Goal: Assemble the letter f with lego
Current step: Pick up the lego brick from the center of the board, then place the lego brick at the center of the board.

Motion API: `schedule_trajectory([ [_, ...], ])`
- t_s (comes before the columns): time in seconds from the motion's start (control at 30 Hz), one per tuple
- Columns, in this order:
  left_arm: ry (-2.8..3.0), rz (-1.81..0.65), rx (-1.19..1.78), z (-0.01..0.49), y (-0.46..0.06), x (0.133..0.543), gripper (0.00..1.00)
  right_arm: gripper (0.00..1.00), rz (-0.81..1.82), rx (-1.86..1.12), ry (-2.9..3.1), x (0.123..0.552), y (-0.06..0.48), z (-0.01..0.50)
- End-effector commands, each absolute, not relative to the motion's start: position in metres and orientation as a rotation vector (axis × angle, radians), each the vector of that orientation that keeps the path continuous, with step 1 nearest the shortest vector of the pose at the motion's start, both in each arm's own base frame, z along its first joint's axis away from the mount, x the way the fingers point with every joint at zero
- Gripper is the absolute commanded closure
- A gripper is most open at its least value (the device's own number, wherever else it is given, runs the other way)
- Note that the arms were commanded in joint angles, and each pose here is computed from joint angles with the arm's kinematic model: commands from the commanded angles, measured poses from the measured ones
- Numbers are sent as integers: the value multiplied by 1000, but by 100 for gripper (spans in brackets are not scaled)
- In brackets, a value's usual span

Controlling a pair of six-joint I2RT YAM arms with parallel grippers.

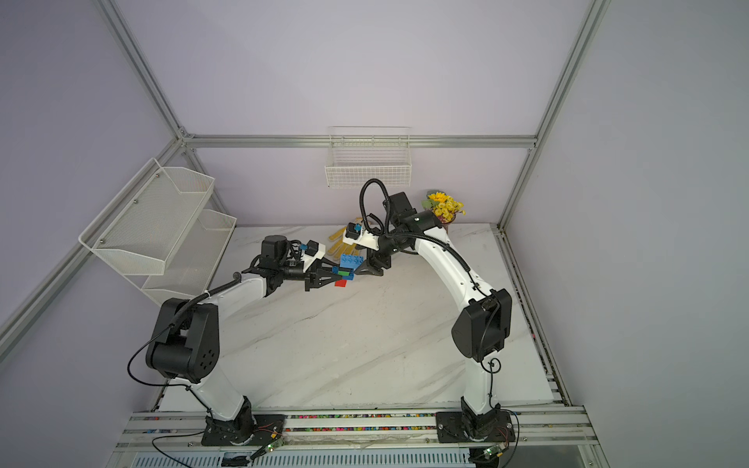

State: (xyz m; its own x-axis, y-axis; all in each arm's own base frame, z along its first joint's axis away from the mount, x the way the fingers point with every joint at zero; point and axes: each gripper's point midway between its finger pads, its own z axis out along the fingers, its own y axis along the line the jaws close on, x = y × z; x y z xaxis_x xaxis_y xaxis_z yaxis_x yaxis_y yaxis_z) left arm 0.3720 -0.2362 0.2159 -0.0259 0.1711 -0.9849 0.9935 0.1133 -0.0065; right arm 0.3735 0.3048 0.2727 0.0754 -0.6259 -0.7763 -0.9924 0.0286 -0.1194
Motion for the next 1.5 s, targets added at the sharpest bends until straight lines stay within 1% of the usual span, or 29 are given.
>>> schedule_trajectory([
  [0.0,1324,-1027,1280,227,-237,373,70,3,660,-1662,1570,372,308,286],
  [0.2,1420,-1133,1200,217,-239,380,71,3,618,-1621,1570,375,306,288],
  [0.53,1638,-1271,894,193,-249,400,70,3,594,-1546,1606,365,295,280],
  [0.7,1730,-1412,708,177,-255,398,64,3,579,-1510,1616,354,288,277],
  [0.97,1813,-1609,414,151,-259,391,63,3,586,-1469,1655,335,276,268],
  [1.13,1921,-1618,312,129,-260,385,64,3,607,-1446,1677,322,270,261],
  [1.47,2042,-1607,211,105,-258,381,64,3,636,-1405,1694,307,264,256],
])
